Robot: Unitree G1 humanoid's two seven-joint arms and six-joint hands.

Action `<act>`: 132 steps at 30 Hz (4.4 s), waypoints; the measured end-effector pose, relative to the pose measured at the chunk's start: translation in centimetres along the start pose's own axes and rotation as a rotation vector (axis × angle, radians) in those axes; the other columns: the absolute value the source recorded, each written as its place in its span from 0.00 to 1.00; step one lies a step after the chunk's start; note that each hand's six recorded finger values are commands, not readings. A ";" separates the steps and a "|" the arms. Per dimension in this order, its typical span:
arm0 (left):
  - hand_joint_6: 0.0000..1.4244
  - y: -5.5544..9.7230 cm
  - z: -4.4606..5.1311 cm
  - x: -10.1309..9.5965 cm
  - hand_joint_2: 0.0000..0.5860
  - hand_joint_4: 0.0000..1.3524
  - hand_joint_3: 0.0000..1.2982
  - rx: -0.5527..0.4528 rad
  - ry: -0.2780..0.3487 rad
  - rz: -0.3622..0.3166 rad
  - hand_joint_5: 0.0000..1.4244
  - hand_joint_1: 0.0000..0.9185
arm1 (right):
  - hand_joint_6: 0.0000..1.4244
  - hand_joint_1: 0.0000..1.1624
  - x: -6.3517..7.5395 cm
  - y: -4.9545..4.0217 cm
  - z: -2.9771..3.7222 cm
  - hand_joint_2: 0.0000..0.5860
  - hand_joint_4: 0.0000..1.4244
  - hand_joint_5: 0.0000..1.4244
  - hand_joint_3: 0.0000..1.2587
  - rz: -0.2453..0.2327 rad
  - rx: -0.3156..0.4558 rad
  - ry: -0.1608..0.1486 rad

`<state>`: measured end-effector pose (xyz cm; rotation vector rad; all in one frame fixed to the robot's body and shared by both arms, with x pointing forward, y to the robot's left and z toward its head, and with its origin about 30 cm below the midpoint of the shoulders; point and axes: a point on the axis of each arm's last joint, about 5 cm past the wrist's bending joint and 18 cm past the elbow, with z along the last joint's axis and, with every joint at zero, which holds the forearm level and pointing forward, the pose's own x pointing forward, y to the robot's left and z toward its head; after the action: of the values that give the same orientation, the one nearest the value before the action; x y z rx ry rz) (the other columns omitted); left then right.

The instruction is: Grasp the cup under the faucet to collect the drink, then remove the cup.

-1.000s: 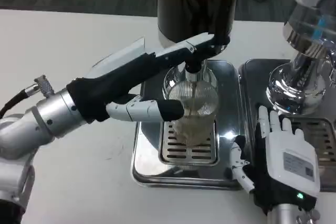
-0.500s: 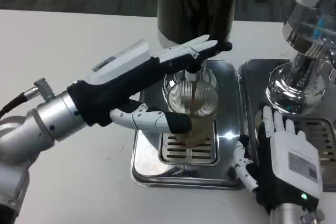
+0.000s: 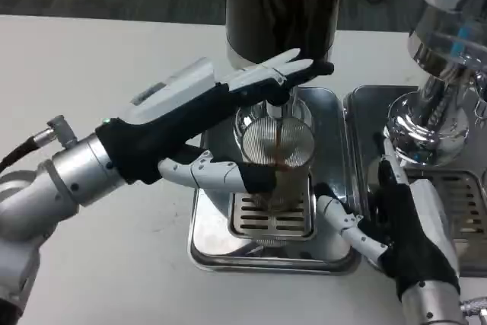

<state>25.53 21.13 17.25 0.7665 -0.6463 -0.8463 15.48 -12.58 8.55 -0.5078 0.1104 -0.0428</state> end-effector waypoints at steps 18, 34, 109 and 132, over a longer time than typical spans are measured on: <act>0.05 0.1 -0.21 -0.2 0.12 0.00 0.08 0.001 0.013 0.007 0.08 0.00 | 0.00 0.62 1.7 0.34 -0.41 0.30 0.00 0.00 0.00 0.099 0.161 -0.119; 0.05 0.2 -0.21 -0.2 0.13 0.00 0.09 0.008 0.016 0.009 0.08 0.00 | 0.00 0.62 2.5 1.09 -0.29 0.30 0.00 0.00 0.00 0.139 0.177 -0.130; 0.00 -7.4 -1.59 -12.6 0.27 0.00 0.07 -0.216 0.619 0.448 0.00 0.00 | 0.12 0.69 4.5 3.08 0.14 0.24 0.00 0.00 0.00 0.264 0.290 -0.160; 0.00 -7.7 -1.46 -12.9 0.27 0.00 0.08 -0.226 0.628 0.452 0.00 0.00 | 0.29 0.76 5.1 3.21 0.43 0.26 0.11 0.15 0.00 0.300 0.319 -0.149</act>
<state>16.90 29.02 7.72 0.6007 -0.1408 -0.2277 20.68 -9.92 6.87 -0.1704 0.0314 0.2669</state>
